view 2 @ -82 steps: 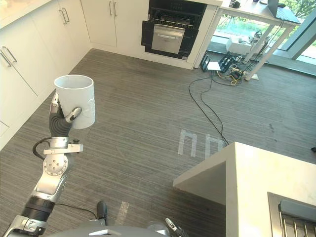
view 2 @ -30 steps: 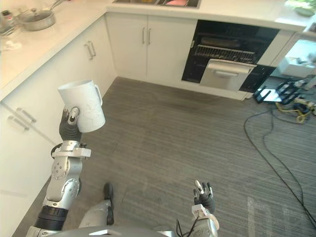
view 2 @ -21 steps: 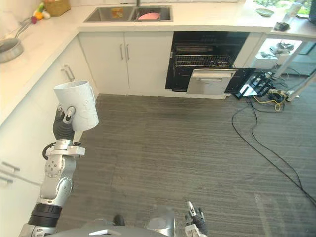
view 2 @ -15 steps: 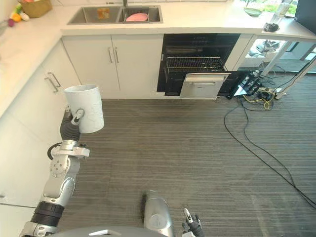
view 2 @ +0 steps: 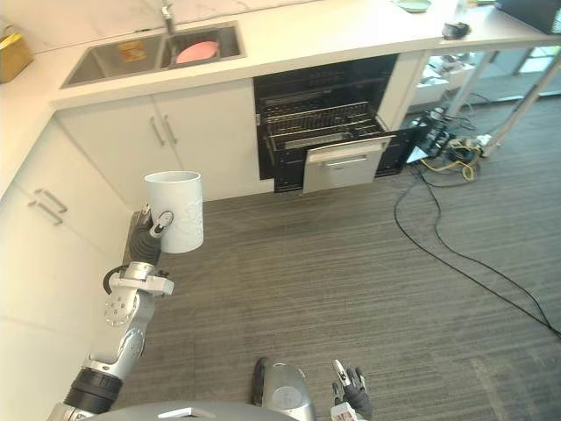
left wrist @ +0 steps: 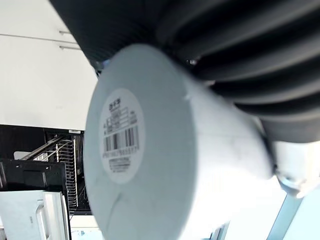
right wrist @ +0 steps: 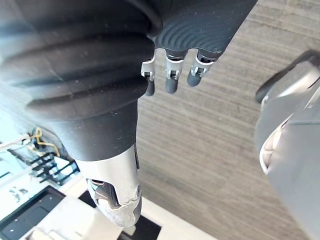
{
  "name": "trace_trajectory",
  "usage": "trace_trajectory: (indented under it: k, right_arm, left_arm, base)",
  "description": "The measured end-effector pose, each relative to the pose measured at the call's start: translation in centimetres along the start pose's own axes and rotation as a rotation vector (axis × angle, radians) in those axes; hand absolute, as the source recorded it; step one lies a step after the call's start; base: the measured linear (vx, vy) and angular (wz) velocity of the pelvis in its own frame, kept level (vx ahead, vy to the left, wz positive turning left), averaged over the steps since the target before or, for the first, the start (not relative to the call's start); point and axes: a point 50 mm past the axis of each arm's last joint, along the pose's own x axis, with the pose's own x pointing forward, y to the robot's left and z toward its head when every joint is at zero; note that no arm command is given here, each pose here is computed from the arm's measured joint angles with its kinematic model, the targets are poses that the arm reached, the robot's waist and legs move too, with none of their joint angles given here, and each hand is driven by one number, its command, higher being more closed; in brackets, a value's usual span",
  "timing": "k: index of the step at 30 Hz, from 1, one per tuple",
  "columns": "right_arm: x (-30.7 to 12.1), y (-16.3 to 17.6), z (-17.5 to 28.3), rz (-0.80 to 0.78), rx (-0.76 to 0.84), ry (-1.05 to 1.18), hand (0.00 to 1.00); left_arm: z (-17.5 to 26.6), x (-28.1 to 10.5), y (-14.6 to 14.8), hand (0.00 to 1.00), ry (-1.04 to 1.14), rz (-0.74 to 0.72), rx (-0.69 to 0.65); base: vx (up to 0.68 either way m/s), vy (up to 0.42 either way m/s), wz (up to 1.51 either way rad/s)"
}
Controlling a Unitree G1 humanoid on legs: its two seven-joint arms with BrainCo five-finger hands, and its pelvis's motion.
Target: Walk over to the sink, pick up the cup, carry it to the dishwasher, place the cup inside the dishwasher, then close the dishwasher door
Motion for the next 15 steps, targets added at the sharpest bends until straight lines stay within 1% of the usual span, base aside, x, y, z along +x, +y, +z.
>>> trace_trajectory:
  k: [2, 4, 5, 6, 8, 10, 12, 14, 15]
  right_arm:
    - [0.4, 0.3, 0.9, 0.029, -0.022, -0.017, 0.0]
    - [1.3, 0.7, 2.0, 0.053, -0.076, -0.022, 0.0]
    - [2.0, 1.2, 2.8, 0.062, -0.091, -0.032, 0.0]
    - [2.1, 0.9, 3.6, 0.057, -0.111, -0.042, 0.0]
    - [2.5, 1.1, 4.0, 0.065, -0.148, -0.032, 0.0]
    - [2.5, 1.0, 4.4, 0.065, -0.17, -0.043, 0.0]
    - [2.5, 0.6, 5.1, 0.058, -0.222, -0.054, 0.0]
    - [2.0, -0.6, 5.7, 0.024, -0.259, -0.061, 0.0]
    - [1.3, -1.7, 4.8, -0.006, -0.269, -0.031, 0.0]
  left_arm:
    - [0.0, -0.8, 0.3, 1.0, 0.008, 0.024, -0.003]
    - [0.9, -1.5, 0.8, 1.0, -0.024, 0.061, -0.008]
    - [1.5, -1.9, 1.0, 1.0, -0.047, 0.076, -0.009]
    - [1.8, -2.1, 1.2, 1.0, -0.061, 0.088, -0.01]
    - [1.9, -2.6, 2.2, 1.0, -0.056, 0.151, -0.01]
    - [2.0, -3.2, 3.5, 1.0, -0.05, 0.189, 0.012]
    - [2.1, -3.5, 3.9, 1.0, -0.051, 0.188, 0.014]
    - [2.2, -3.2, 3.5, 1.0, -0.066, 0.148, 0.006]
    - [2.2, -3.1, 3.6, 1.0, -0.074, 0.139, -0.002]
  base:
    - [0.28, -0.054, -0.72]
    - [0.22, -0.001, -0.86]
    - [0.16, 0.048, -0.84]
    - [0.25, 0.093, -1.13]
    - [0.39, 0.118, -1.24]
    - [0.4, 0.162, -1.41]
    - [0.25, 0.253, -1.28]
    - [0.22, 0.38, -0.69]
    - [0.24, 0.395, -0.01]
